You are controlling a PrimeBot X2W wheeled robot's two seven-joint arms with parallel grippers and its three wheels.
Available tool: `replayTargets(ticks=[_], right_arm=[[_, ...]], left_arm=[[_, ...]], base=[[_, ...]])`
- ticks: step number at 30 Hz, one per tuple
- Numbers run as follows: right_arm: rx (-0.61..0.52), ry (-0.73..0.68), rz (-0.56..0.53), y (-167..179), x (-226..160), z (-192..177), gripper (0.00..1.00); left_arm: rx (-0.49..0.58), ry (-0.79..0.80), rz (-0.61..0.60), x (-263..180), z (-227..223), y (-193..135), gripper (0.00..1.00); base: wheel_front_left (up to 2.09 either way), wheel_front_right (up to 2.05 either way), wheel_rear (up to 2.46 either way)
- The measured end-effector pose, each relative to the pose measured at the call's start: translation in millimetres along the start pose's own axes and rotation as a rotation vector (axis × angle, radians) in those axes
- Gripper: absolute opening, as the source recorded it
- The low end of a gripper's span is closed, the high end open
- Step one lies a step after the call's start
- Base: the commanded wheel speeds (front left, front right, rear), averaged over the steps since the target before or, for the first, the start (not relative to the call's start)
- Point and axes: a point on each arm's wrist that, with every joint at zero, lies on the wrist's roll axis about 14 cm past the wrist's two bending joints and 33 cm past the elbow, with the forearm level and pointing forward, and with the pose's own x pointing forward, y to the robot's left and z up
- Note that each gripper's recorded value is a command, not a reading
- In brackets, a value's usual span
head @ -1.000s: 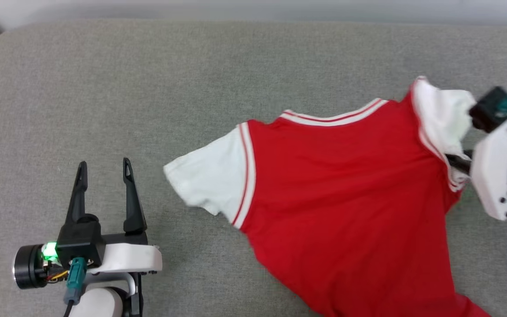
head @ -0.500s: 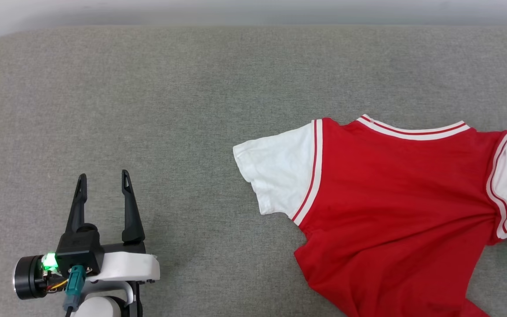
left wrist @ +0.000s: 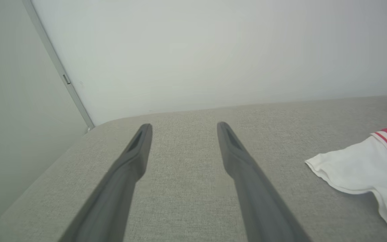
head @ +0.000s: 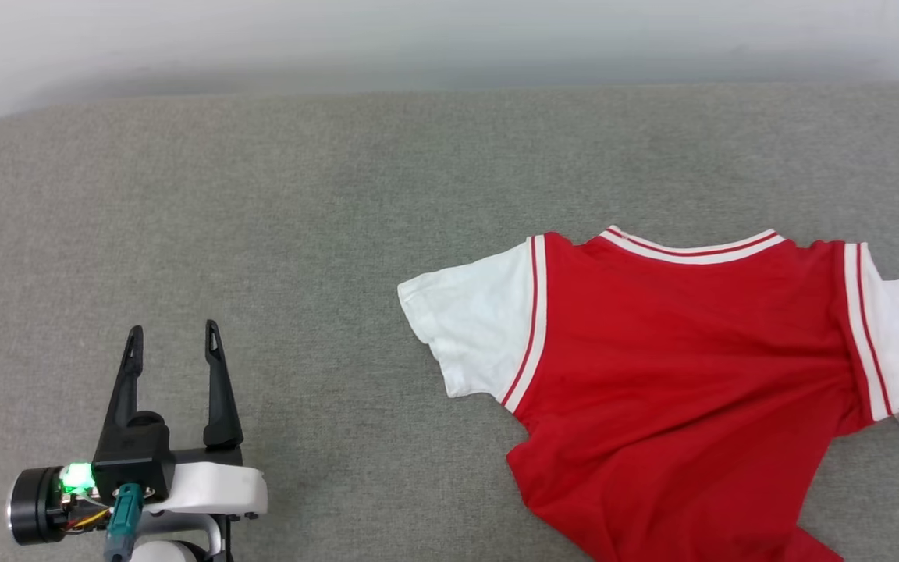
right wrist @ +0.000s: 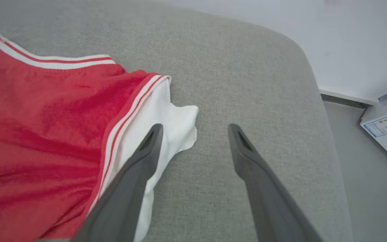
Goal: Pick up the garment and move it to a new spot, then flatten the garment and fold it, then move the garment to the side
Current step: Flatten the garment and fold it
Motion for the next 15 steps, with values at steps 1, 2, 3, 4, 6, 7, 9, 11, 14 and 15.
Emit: replayTargets(ticks=[1, 2, 3, 4, 6, 7, 9, 11, 14, 15], right_arm=[[0.003, -0.083, -0.030, -5.3, -5.8, 13.2, 1.00], [0.000, -0.126, -0.040, -5.5, -8.8, 19.6, 1.00], [-0.001, -0.171, -0.050, -5.0, -11.7, 27.0, 1.00], [0.002, -0.225, -0.063, -5.2, -15.5, 36.0, 1.00], [0.011, -0.328, -0.083, -2.2, -23.5, 52.3, 1.00], [0.014, -0.377, -0.090, 1.7, -28.0, 59.0, 1.00], [0.025, -0.467, -0.103, 11.1, -38.0, 71.1, 1.00], [0.039, -0.563, -0.113, 23.1, -49.9, 84.9, 1.00], [0.071, -0.681, -0.127, 41.4, -68.8, 100.4, 1.00], [0.082, -0.708, -0.126, 49.3, -73.9, 103.0, 1.00]], left_arm=[[0.015, -0.016, -0.019, 1.4, 4.4, -1.0, 1.00], [0.022, -0.023, -0.034, 2.3, 6.3, -2.6, 1.00], [0.031, -0.031, -0.048, 3.7, 8.4, -4.1, 1.00], [0.039, -0.043, -0.063, 6.4, 11.7, -5.6, 1.00], [0.062, -0.075, -0.100, 14.3, 20.5, -9.9, 1.00], [0.072, -0.092, -0.120, 19.2, 25.4, -12.1, 1.00], [0.094, -0.126, -0.163, 31.7, 36.3, -16.2, 1.00], [0.110, -0.163, -0.209, 44.1, 50.1, -23.1, 1.00], [0.138, -0.181, -0.277, 64.6, 63.7, -31.9, 1.00], [0.148, -0.179, -0.295, 70.7, 67.3, -34.7, 1.00]], base=[[0.00, 0.00, 0.00], [0.00, 0.00, 0.00], [0.00, 0.00, 0.00], [0.00, 0.00, 0.00], [0.00, 0.00, 0.00], [0.00, 0.00, 0.00], [0.00, 0.00, 0.00], [0.00, 0.00, 0.00], [0.00, 0.00, 0.00], [0.00, 0.00, 0.00]])
